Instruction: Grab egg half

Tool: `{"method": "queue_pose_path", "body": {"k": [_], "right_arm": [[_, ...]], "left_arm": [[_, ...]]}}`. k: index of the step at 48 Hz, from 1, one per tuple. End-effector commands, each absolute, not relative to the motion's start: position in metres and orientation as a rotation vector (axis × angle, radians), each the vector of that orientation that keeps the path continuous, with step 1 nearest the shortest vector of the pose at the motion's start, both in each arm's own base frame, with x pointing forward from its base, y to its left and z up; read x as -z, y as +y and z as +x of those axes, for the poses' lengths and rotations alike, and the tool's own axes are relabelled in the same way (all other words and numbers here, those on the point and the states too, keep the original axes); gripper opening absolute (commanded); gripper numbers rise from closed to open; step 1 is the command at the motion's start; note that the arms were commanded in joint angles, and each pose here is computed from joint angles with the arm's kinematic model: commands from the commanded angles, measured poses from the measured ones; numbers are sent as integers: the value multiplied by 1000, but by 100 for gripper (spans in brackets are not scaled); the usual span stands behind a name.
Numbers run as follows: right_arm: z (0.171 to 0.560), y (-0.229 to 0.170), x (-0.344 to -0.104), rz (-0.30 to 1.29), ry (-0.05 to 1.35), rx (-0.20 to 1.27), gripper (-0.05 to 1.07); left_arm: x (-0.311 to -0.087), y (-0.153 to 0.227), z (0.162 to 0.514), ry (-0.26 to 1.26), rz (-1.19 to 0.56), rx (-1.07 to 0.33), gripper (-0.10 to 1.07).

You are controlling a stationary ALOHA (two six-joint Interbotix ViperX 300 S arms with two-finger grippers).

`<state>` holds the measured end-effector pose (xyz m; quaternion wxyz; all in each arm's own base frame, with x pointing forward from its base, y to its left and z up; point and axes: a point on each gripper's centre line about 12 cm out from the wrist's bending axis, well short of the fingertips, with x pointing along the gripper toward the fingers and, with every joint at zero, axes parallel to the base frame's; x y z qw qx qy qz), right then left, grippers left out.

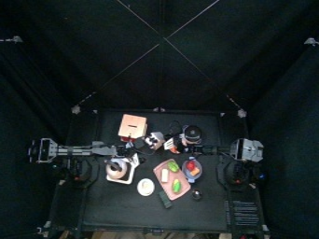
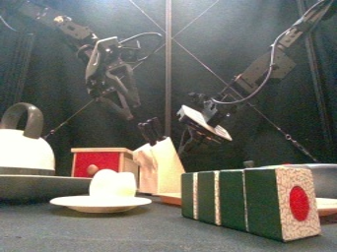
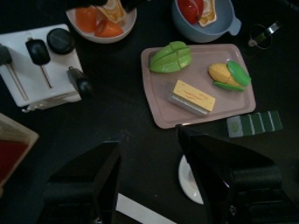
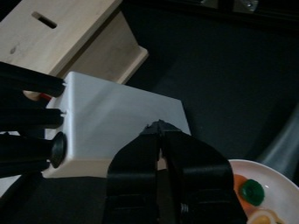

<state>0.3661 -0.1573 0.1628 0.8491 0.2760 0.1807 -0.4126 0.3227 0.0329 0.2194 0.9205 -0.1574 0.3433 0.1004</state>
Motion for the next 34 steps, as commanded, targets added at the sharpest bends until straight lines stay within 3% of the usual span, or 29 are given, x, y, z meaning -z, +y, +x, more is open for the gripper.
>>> {"method": "queue_pose_path", "body": {"k": [1,13,25,34], "right_arm": [[361,-152,-189,600,314,857,28],[349,-112,-207,599,300,757,28],[323,-86,-212,591,303,694,28],[304,-84,-209,603,293,724,28]], "left_arm": [[-222,20,320,633,-314,-158,85],[-212,-28,317,521,-298,-1,85],[-178,-65,311,636,-158,130,85],[-158,-73,318,763,116,208,86]]}}
